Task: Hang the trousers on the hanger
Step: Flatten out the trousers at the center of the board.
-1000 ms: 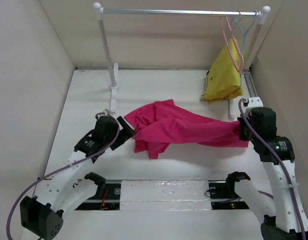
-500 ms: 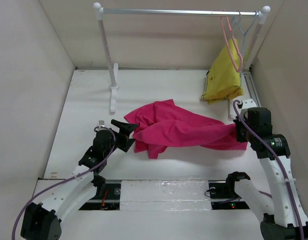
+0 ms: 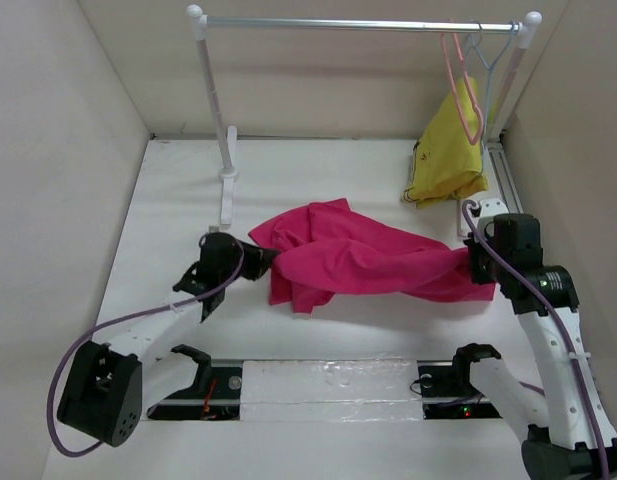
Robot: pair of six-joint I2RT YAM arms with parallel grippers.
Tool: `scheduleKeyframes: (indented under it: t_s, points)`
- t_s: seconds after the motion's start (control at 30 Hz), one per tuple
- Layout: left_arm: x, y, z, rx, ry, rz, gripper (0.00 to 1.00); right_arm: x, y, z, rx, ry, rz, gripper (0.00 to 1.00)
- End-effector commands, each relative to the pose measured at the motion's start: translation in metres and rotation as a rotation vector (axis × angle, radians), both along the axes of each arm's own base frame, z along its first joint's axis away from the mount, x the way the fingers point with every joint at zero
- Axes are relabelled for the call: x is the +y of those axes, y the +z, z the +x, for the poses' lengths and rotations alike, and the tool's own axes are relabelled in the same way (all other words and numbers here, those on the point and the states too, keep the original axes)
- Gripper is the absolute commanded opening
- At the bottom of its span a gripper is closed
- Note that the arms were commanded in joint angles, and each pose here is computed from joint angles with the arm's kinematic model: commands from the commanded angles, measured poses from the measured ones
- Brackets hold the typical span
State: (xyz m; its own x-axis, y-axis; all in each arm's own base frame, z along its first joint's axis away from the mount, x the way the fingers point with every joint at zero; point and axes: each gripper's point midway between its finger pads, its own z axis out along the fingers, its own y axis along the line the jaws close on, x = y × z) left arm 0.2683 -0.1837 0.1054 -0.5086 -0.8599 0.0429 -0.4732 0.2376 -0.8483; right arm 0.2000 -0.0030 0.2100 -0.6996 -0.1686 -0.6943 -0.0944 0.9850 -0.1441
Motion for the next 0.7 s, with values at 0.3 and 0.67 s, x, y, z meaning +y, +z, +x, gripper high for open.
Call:
scheduleKeyframes:
  t_s: [0.3, 0.67]
  points:
    - [0.061, 0.418, 0.043, -0.82, 0.135, 0.572, 0.0, 0.018, 0.032, 0.035, -0.154, 0.068, 0.073, 0.0]
    - [0.108, 0.154, -0.024, -0.239, 0.066, 0.734, 0.39, 0.023, 0.022, 0.005, -0.072, 0.124, 0.061, 0.0]
